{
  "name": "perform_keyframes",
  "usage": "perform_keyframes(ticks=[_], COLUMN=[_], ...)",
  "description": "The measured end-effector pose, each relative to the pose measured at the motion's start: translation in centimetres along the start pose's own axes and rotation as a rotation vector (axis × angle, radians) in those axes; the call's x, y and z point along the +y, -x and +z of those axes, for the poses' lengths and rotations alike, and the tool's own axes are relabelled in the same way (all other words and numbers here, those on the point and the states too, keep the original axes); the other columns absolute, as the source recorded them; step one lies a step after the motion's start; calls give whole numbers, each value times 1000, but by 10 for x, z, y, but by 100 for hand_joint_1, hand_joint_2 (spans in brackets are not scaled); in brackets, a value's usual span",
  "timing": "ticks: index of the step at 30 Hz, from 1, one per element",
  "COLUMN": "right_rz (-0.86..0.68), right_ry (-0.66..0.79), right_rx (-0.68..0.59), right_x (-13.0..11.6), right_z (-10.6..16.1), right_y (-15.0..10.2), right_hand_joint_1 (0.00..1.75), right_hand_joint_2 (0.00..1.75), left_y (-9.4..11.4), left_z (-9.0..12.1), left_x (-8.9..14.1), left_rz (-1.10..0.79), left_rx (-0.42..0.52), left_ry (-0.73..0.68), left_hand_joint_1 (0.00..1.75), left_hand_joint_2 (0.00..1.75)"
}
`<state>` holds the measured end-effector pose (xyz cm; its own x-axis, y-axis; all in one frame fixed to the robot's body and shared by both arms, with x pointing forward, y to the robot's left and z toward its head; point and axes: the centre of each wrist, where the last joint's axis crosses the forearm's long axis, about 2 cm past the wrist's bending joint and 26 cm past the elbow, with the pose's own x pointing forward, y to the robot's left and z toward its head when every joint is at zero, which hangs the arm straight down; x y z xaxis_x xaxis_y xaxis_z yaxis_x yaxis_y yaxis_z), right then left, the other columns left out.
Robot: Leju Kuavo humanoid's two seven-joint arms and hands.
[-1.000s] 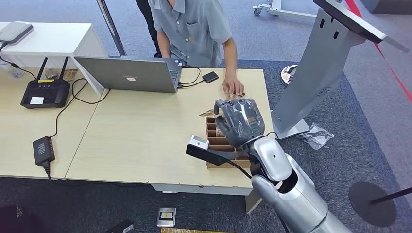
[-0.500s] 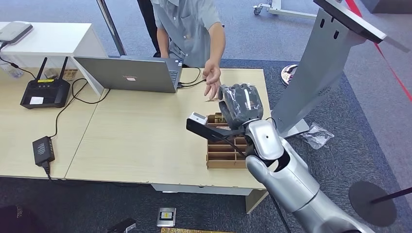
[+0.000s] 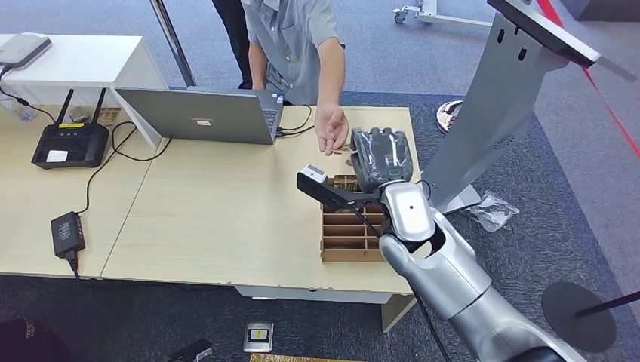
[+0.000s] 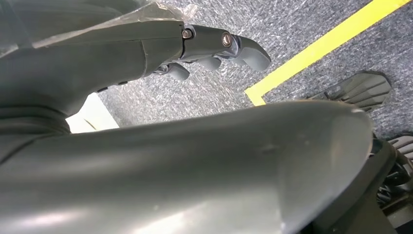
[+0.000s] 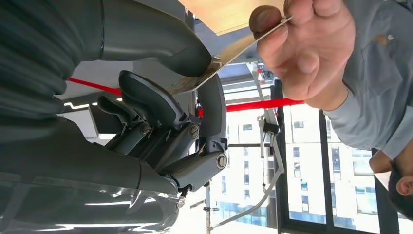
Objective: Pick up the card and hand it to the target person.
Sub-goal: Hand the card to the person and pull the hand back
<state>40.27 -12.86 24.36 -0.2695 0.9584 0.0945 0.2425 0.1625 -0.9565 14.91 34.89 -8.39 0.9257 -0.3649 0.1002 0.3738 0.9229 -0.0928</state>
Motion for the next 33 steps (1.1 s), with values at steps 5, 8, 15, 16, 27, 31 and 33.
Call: perform_keyframes(ticks=[5,8,15,16,27,31,33], right_rz=[-279,-418,-784,-826,-947,-933,-924], right_ry=[-57,-77,-142,-150,-208,-212,-219], right_rx=[-11,-33,-146,-156,-9,30,57], right_x=[4,4,10,12,45,48,49], right_z=[16,30,61,65,114,121,122], right_y=[3,3,11,14,49,56,58], right_hand_joint_1=[0,0,0,0,0,0,0], right_hand_joint_2=[175,175,175,175,175,175,175], left_y=[10,18,34,37,58,49,45], left_z=[-1,-1,-3,-4,-7,-5,-5], left_x=[3,3,4,3,-1,2,3], left_rz=[35,57,102,109,157,131,121], left_rx=[0,0,-11,-13,-19,-22,-24], left_ry=[-4,-6,-11,-12,-19,-23,-24], left_hand_joint_1=[0,0,0,0,0,0,0], left_hand_joint_2=[0,0,0,0,0,0,0])
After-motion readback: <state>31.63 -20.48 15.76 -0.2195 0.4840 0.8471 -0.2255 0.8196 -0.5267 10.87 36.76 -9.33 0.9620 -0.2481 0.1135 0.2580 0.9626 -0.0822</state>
